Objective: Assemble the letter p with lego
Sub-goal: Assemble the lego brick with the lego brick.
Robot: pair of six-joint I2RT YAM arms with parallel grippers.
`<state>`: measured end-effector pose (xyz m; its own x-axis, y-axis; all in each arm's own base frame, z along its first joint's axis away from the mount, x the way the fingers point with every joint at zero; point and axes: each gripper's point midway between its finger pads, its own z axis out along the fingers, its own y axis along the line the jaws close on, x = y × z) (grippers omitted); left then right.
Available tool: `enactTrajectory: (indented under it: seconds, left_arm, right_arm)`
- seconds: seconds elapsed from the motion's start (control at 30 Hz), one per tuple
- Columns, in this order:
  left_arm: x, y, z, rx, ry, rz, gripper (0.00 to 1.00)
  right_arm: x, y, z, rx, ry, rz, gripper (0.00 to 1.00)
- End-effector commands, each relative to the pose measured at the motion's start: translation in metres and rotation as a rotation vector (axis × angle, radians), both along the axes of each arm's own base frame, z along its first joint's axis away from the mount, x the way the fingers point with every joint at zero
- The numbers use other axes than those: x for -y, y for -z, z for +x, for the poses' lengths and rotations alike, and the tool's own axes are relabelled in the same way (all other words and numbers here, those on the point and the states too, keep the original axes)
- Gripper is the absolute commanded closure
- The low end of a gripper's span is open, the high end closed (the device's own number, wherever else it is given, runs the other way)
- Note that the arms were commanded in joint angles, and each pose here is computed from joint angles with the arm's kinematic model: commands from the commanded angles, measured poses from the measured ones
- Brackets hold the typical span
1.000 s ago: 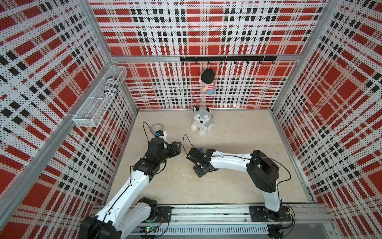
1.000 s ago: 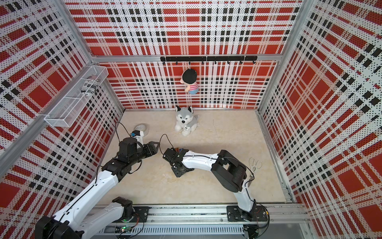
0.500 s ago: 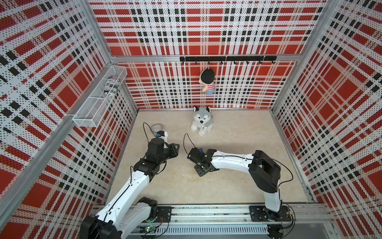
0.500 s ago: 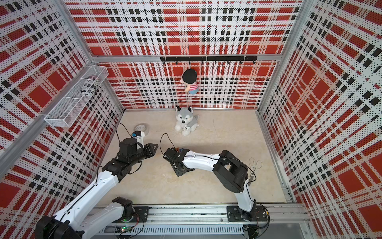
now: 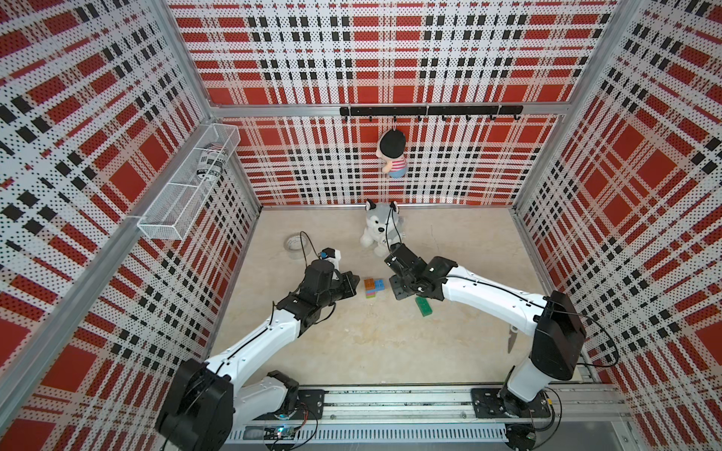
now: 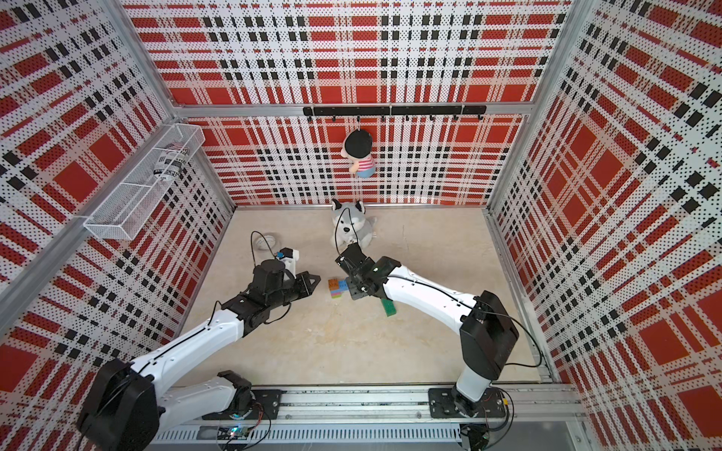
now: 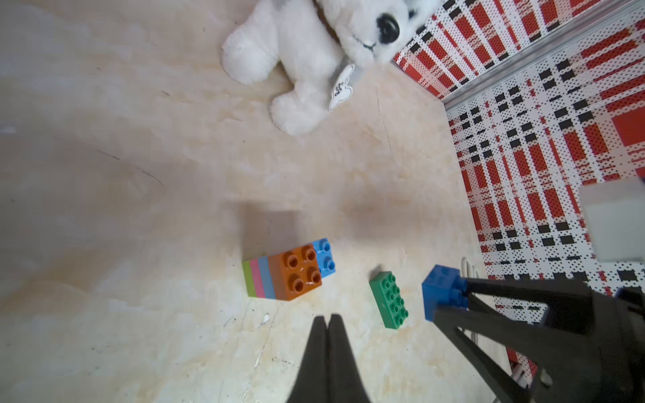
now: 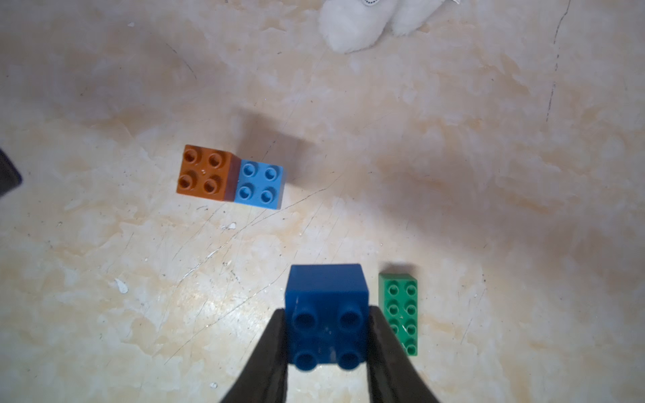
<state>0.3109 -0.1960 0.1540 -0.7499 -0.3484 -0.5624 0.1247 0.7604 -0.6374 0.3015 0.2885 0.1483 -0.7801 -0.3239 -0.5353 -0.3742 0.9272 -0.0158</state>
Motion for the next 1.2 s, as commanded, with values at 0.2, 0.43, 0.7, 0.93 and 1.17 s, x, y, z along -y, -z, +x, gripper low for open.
enactTrajectory:
  seconds: [0.2, 0.43, 0.7, 0.93, 1.17]
  left_arm:
    - [0.031, 0.014, 0.021, -0.031, 0.041, -0.009, 1.00]
    - [0.034, 0.017, 0.030, -0.033, 0.046, 0.028, 1.00]
    - [0.032, 0.027, 0.031, -0.056, 0.048, 0.049, 1.00]
    - [0.033, 0.036, 0.031, -0.070, 0.056, 0.061, 1.00]
    - [0.032, 0.042, 0.030, -0.084, 0.056, 0.071, 1.00]
  right_arm:
    - [-0.014, 0.010, 0.018, -0.014, -0.039, 0.019, 0.76]
    - [-0.009, 0.022, 0.019, -0.029, -0.030, 0.003, 0.76]
    - [-0.011, 0.027, 0.018, -0.048, -0.035, 0.016, 0.76]
    - [-0.013, 0.031, 0.018, -0.060, -0.040, 0.014, 0.76]
    - [-0.014, 0.033, 0.018, -0.066, -0.040, 0.015, 0.76]
